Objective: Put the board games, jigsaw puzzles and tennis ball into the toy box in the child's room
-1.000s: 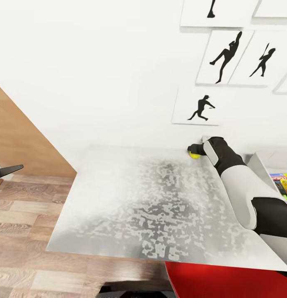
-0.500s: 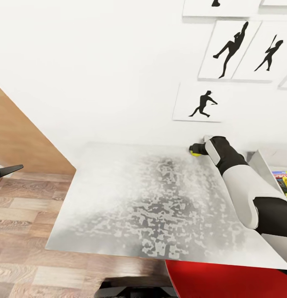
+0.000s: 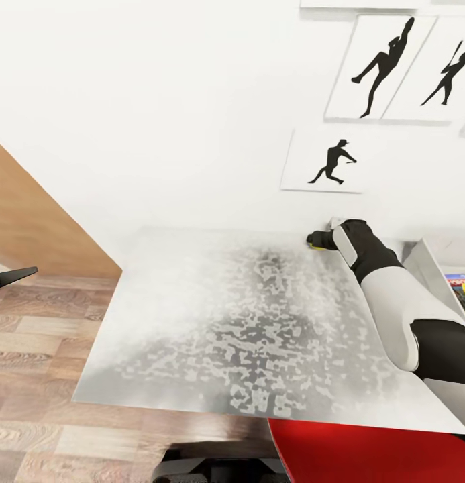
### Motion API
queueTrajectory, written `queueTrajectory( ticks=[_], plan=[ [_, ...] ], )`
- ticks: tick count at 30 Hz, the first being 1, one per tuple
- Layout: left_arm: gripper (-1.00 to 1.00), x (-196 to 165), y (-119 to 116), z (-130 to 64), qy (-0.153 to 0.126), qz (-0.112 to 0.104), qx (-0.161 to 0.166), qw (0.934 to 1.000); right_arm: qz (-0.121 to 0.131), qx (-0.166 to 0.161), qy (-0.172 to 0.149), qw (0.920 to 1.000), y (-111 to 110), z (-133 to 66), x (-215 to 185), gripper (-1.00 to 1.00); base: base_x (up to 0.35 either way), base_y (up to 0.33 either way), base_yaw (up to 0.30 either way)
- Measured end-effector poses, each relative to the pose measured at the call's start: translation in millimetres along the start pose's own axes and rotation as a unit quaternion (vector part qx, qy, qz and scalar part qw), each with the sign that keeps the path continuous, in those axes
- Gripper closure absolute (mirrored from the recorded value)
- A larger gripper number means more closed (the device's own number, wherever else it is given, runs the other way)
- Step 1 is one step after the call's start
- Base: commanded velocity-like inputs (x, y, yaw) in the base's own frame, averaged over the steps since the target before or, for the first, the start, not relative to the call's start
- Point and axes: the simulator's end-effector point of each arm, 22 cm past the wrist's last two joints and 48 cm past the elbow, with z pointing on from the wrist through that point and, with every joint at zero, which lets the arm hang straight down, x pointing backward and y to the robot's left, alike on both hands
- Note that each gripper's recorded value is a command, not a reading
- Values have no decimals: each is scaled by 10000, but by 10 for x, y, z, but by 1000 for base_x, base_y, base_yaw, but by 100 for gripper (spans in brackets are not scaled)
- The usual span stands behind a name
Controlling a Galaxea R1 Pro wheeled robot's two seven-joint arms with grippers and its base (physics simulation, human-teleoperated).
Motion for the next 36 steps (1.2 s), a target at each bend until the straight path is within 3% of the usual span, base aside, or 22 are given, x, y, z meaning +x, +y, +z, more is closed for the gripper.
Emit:
queueTrajectory(
  ticks=[13, 36],
  plan=[
    [-100, 47, 101, 19, 32, -89, -33, 10000, 4, -16, 30, 10000, 21, 88, 44, -100, 0, 0, 0],
    [-100, 128, 251, 49, 85, -229, -81, 9997, 16, 70, -231, 9997, 27, 102, -193, -100, 0, 0, 0]
  ],
)
